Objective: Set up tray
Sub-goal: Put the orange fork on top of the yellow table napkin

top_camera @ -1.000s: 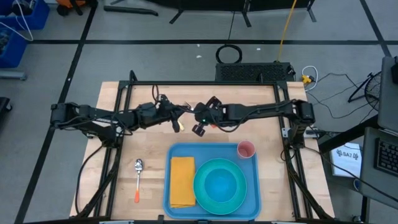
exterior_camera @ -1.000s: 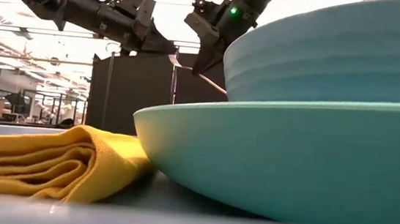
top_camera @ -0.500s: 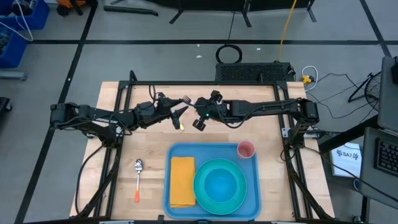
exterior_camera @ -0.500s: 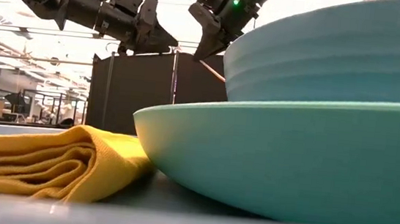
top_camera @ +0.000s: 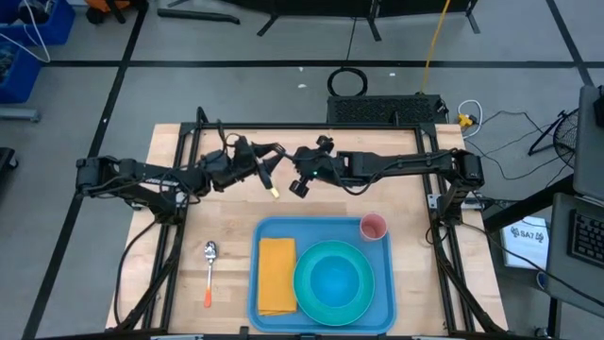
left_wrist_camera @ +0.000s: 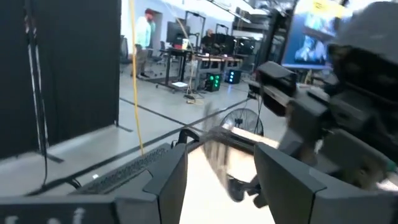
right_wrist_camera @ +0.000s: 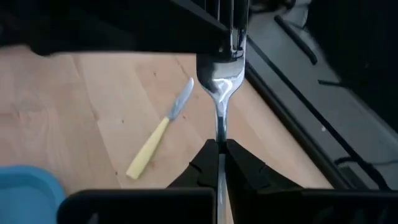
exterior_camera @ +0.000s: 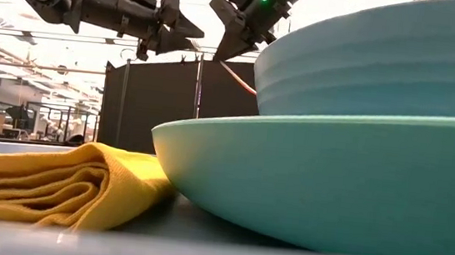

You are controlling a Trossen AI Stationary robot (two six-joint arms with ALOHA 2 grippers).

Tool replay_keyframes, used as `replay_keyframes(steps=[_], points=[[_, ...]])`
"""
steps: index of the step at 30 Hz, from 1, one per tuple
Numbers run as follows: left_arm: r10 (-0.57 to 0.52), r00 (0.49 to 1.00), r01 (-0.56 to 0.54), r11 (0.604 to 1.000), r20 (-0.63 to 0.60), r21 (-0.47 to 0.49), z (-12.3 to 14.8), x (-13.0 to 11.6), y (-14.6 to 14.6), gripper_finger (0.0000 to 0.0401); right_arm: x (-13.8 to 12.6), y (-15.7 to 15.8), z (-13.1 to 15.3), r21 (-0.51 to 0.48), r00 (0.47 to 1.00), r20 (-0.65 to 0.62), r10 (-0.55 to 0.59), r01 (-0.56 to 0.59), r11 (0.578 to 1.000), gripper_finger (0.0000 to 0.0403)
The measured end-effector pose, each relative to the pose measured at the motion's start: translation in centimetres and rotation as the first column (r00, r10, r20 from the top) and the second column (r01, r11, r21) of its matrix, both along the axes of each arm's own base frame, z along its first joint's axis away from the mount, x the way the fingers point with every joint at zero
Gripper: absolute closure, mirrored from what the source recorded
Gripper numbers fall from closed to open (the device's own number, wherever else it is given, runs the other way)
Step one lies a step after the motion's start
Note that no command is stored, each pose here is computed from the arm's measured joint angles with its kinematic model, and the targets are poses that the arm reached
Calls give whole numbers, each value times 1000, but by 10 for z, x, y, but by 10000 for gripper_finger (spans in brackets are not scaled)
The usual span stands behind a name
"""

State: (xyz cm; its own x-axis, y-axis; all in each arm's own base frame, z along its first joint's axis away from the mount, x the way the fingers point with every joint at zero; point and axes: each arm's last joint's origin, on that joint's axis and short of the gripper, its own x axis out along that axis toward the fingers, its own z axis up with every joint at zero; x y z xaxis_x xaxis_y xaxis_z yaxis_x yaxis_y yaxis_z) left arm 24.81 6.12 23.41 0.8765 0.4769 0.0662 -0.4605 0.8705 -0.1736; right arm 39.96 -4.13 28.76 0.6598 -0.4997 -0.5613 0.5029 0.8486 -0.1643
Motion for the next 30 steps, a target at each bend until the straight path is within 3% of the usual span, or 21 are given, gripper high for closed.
replay_keyframes(steps=[4,12,22,30], points=[[16,998,-12,997,53,-76,1,-1,5,221,3,0,3,-20,999,33,16,-15,1000,403],[22,988,-18,999,154,-27,12,-3,7,265,5,0,2,-31,999,39,24,-23,999,403],[-1,990,7,999,141,-48,13,-1,7,329,6,-1,3,-49,998,43,34,-32,998,403],[4,991,6,997,137,-74,11,-1,6,329,7,-7,5,-71,998,57,37,-33,997,403]])
